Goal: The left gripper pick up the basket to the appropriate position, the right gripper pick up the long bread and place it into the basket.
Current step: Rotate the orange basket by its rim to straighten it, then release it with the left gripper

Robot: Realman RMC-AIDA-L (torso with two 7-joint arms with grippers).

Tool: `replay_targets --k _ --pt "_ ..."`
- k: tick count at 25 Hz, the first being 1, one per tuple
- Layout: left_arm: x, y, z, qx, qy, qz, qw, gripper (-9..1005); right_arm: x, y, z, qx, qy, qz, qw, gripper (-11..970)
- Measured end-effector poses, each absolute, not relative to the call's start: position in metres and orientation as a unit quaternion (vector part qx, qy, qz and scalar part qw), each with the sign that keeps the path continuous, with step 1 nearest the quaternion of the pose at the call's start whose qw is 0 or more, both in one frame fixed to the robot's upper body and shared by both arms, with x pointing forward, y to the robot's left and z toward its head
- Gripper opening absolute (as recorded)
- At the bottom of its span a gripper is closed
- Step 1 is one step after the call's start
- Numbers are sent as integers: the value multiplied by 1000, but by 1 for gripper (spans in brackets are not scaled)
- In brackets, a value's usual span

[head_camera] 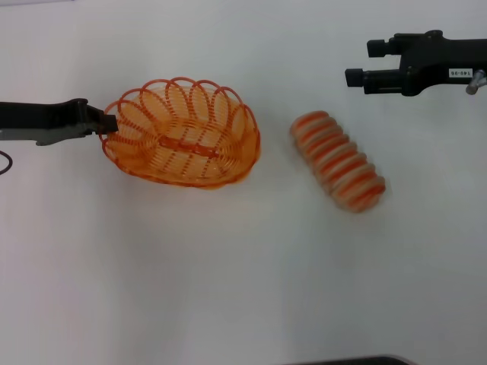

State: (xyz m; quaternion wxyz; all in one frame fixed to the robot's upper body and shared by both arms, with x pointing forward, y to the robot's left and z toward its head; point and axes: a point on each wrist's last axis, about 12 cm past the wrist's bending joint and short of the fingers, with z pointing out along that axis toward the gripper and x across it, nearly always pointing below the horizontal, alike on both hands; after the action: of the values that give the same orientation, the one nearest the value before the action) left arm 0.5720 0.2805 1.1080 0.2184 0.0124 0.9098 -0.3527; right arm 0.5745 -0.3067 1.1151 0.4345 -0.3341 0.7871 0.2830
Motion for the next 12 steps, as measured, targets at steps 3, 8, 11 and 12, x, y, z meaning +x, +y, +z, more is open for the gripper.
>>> replay_targets --k 3,8,11,12 --pt "571 280 1101 1 908 -357 219 63 575 -306 1116 -332 784 285 441 780" --pt "572 278 1094 -7 908 -354 223 62 575 -306 1117 -330 782 285 445 780" --pt "574 276 1093 -5 910 -348 227 62 576 -306 1117 -328 782 284 447 780" --pt "574 275 1092 -5 909 -348 228 62 576 -306 1117 -327 782 284 448 780"
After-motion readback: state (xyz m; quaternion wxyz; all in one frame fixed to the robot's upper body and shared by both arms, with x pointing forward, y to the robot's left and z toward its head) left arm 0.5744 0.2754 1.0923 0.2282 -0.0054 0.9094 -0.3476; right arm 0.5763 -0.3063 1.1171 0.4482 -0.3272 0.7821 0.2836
